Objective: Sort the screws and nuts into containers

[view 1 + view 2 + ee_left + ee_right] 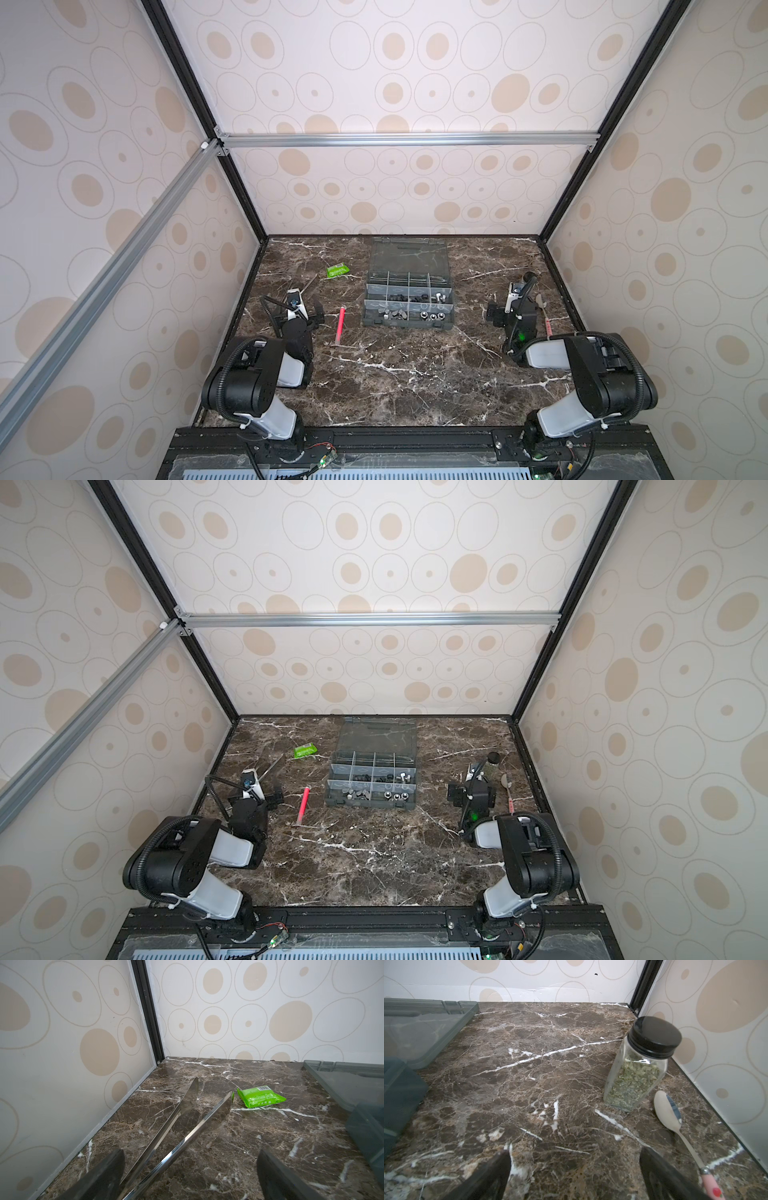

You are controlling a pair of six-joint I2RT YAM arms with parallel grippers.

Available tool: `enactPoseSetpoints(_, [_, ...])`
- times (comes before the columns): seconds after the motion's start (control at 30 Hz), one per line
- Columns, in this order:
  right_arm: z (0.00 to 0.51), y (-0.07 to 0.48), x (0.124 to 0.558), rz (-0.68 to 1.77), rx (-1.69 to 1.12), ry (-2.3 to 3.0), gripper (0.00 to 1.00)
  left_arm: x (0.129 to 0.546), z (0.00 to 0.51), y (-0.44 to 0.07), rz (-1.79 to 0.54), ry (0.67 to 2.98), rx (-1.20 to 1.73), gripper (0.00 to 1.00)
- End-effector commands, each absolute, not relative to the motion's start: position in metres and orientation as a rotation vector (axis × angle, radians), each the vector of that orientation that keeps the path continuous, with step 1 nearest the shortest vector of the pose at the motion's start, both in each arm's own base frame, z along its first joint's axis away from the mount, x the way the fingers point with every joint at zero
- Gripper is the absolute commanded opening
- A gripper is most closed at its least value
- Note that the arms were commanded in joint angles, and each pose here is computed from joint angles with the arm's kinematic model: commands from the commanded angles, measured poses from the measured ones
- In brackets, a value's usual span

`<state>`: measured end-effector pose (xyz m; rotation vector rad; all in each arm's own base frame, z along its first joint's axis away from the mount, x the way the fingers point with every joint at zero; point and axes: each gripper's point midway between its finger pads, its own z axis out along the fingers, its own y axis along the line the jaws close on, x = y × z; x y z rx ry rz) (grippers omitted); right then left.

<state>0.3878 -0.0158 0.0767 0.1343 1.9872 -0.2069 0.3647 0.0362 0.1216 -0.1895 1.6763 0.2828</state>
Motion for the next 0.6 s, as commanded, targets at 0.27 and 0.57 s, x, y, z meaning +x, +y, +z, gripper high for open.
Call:
enactPoseSetpoints(0.27, [0.0885,-0.0167,0.3927,-0.206,0.131,1.953,1.0,0.3676,0.1333,0.0374,0.274,1.63,-0.196,0.99])
enactPoseSetpoints(0.57, [0.087,-0.016,0.3946,-0.202,0.133,1.962,1.0,0.3678,0.1332,0.0372,0.274,1.63,-0.196,0.99])
